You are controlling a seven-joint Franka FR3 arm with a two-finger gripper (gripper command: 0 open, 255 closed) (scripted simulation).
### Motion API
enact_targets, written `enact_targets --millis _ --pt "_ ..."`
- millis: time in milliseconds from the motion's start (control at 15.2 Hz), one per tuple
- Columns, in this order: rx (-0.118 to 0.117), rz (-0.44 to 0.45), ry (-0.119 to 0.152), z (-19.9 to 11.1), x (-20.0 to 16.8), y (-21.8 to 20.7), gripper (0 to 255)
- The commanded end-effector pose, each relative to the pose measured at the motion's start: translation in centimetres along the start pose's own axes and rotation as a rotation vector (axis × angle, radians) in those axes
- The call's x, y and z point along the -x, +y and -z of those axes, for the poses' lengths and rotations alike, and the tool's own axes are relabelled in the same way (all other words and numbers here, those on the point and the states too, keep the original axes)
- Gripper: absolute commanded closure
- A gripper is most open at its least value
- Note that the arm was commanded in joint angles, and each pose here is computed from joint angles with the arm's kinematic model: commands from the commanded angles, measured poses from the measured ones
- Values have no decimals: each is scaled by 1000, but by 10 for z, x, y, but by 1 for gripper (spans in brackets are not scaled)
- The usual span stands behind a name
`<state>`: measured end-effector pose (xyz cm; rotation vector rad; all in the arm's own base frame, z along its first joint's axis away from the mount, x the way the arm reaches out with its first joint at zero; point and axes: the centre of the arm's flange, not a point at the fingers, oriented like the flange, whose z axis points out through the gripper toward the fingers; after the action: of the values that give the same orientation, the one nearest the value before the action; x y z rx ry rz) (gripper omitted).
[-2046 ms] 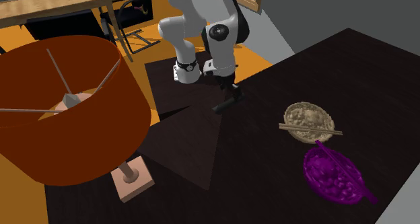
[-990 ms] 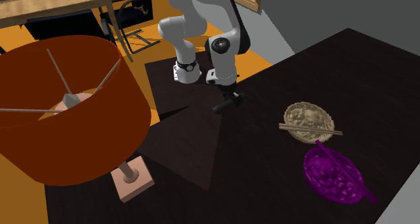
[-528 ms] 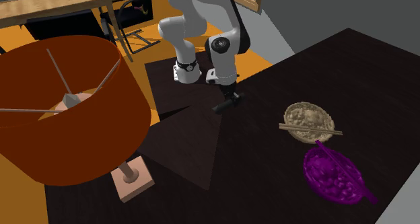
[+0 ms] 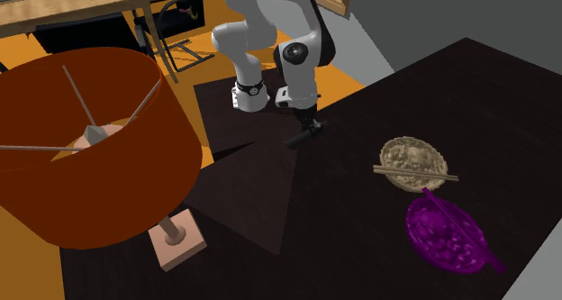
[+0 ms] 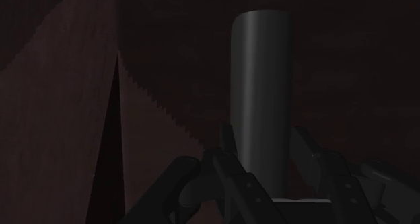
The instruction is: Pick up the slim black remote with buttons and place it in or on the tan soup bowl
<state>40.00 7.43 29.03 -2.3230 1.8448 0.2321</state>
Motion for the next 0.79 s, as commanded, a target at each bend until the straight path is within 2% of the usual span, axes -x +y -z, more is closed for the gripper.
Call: enact_targets --millis 0,726 --pt "0 0 0 10 2 -1 255" --pt "0 0 0 66 15 -3 255"
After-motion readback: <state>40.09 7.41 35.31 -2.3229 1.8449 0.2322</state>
